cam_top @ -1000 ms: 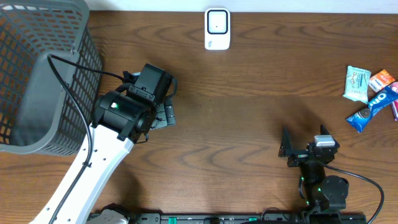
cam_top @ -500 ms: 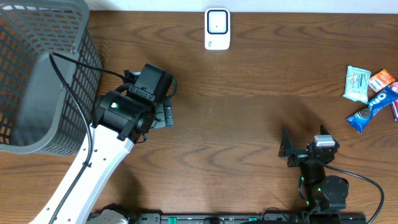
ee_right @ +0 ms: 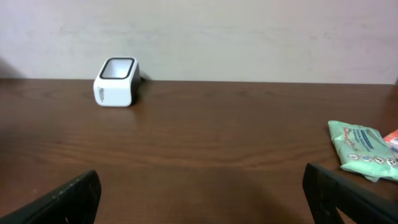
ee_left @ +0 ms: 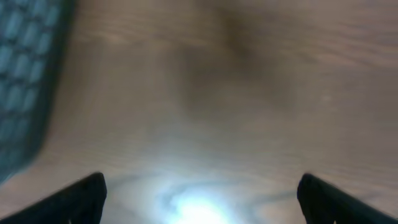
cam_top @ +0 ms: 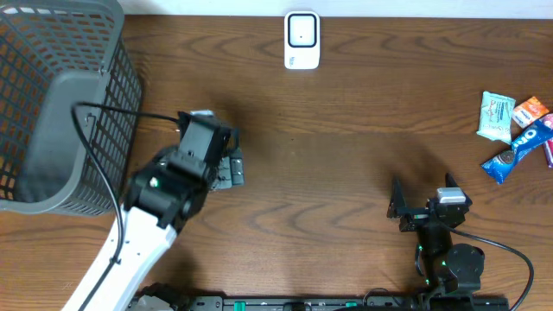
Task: Scan the item barcode
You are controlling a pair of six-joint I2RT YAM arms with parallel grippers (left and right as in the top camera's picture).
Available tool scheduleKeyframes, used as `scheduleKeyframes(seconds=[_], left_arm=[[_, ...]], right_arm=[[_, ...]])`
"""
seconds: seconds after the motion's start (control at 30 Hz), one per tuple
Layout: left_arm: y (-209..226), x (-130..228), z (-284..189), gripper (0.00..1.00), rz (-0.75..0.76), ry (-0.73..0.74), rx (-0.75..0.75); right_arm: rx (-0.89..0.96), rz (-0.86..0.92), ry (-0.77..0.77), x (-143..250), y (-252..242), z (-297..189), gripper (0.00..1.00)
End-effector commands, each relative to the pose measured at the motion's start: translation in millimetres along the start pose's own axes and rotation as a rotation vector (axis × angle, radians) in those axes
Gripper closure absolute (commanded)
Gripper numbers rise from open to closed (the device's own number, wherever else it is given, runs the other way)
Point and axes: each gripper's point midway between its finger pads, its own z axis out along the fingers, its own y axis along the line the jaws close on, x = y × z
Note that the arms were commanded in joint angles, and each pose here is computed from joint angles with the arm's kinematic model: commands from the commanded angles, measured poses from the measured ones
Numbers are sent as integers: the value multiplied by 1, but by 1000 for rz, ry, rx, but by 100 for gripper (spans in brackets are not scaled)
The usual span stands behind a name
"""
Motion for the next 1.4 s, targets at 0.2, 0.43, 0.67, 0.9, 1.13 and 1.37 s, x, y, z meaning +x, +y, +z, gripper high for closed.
scheduleKeyframes(seconds=[0.2,0.43,0.67,0.9,1.13,1.37], left_arm=[[-23,46,20,2,224,-166,278],[-3,73,31,2,166,-299,313],[5,82,38,2,135,-447,340],[5,82,43,2,140,-597,364],[18,72,34,2,108,-662,331],[39,68,34,2,56,-677,264]], right_arm=[[4,14,-1,0,-1,0,1],[4,14,-1,0,-1,0,1],[4,14,-1,0,-1,0,1],[4,14,-1,0,-1,0,1],[4,14,-1,0,-1,0,1],[5,14,-1,0,-1,0,1]])
